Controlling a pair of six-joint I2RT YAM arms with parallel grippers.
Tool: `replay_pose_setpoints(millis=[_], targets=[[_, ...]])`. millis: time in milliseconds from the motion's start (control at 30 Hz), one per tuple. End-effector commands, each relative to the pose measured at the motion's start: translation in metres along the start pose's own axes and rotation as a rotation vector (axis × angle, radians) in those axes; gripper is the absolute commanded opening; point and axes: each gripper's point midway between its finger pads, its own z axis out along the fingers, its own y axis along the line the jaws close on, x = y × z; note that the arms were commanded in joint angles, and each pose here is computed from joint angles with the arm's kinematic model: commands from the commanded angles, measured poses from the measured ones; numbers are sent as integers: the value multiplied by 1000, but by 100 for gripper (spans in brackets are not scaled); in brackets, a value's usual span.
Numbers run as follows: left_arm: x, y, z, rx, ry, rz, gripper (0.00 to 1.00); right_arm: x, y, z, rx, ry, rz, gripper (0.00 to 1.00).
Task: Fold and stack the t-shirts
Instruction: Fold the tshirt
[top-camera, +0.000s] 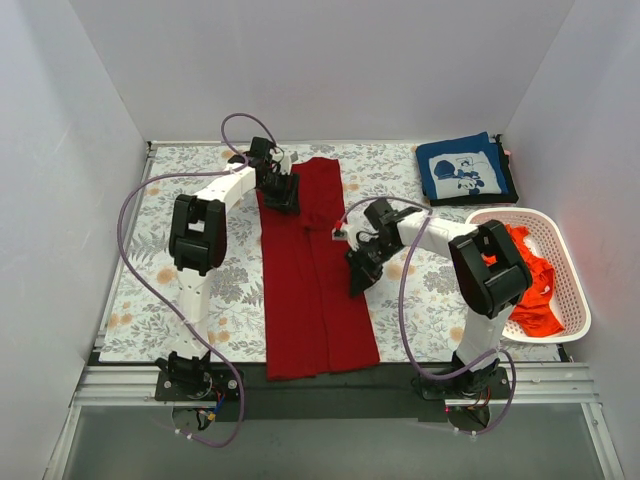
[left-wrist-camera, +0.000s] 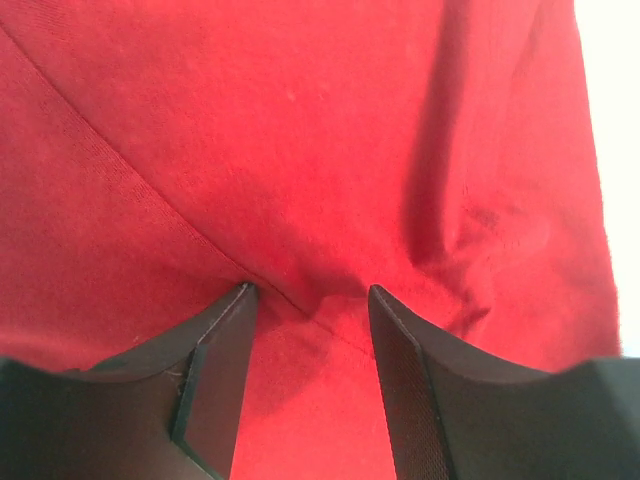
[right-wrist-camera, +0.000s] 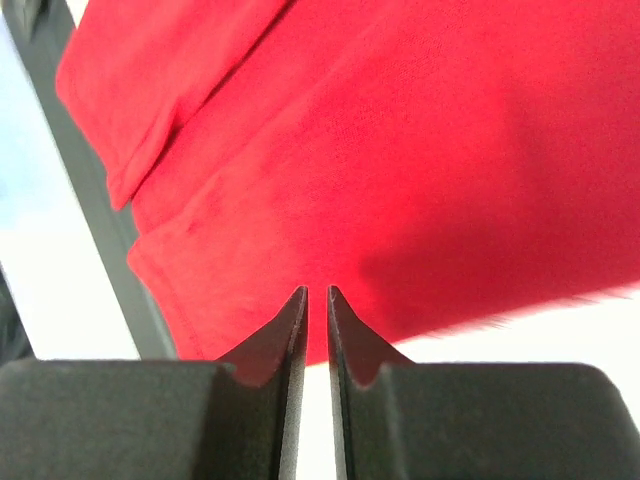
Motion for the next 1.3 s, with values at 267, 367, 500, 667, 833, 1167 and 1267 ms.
replay_pose_setpoints(millis=[267,367,500,667,833,1167,1267], targets=[[-99,10,26,6,-193,68,51,-132,-99,-95,246,-285,-9,20],[-126,-1,-12,-23,-311,90,54,-159,-115,-107,280,-328,-19,19],[-127,-24,-60,-7,-387,120,56,-179,-121,-108,276,-367,-37,19],[-92,-28,-70,3,-320,100,55,-192,-127,-100,289,-377,-21,20],[-48,-19,-46,13,-194,49,50,-196,-139,-80,304,-362,19,17],[-13,0,-11,-4,-76,-34,44,-189,-202,-65,465,-324,57,10],[-7,9,2,-26,-49,-59,44,-186,-216,-70,508,-323,69,10]])
